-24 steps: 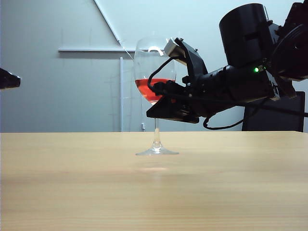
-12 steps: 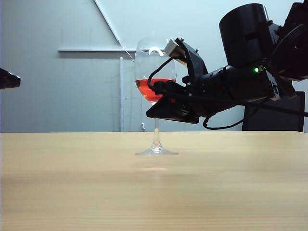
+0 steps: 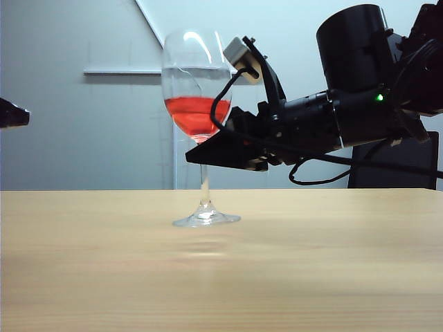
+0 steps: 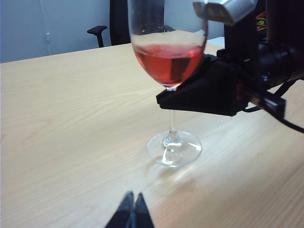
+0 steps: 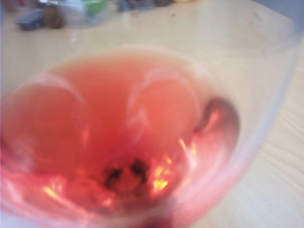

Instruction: Gently pick up the goblet, rotate it counterclockwise for two full turns (viewing from above), and then place it back on the table.

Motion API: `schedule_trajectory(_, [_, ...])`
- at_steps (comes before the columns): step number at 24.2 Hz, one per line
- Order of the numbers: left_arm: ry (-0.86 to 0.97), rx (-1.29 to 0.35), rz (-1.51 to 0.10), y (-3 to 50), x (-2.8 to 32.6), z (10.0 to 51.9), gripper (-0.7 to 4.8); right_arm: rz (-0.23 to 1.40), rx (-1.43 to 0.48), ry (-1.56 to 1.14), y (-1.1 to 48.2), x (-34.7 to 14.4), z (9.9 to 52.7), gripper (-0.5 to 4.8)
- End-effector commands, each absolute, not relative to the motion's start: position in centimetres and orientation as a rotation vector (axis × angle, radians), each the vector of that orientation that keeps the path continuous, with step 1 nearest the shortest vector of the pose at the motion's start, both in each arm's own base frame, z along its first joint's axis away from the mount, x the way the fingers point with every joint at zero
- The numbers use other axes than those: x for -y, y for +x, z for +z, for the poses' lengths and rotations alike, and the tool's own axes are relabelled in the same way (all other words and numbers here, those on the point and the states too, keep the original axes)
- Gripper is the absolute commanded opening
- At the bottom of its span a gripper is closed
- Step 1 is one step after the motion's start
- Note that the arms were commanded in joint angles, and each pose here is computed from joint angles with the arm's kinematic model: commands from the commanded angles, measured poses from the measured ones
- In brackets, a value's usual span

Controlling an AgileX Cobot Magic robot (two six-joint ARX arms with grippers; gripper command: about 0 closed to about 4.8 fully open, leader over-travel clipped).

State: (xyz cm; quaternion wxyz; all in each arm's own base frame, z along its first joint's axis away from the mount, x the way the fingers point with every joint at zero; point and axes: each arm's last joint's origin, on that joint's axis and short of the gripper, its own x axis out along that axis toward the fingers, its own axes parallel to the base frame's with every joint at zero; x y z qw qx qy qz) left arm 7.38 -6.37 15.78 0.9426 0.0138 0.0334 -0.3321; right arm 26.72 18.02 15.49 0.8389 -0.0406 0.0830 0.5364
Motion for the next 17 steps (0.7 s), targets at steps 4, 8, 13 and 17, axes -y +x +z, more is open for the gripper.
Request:
schedule_trajectory(4, [0.025,-0.060,-0.682,7.4,6.4,16.0,-0.05,1.195,-0.164,0.067,28.1,-15.7,16.9,-0.05])
schedule_trajectory(8, [0.025,-0.060,-0.682,7.4,6.4,16.0,-0.05,1.227,-0.173,0.159,28.7,-14.1,17.3,-0.05])
schedule_trajectory(13, [0.025,-0.060,-0.682,7.4,6.4,16.0,-0.05,1.229,-0.168,0.277,29.4,-12.5,18.2,-0.05])
schedule_trajectory(17, [0.025,-0.060,-0.682,7.4,6.4,16.0,-0.05,1.223,-0.136,0.382,29.6,-11.5,19.3,-0.05])
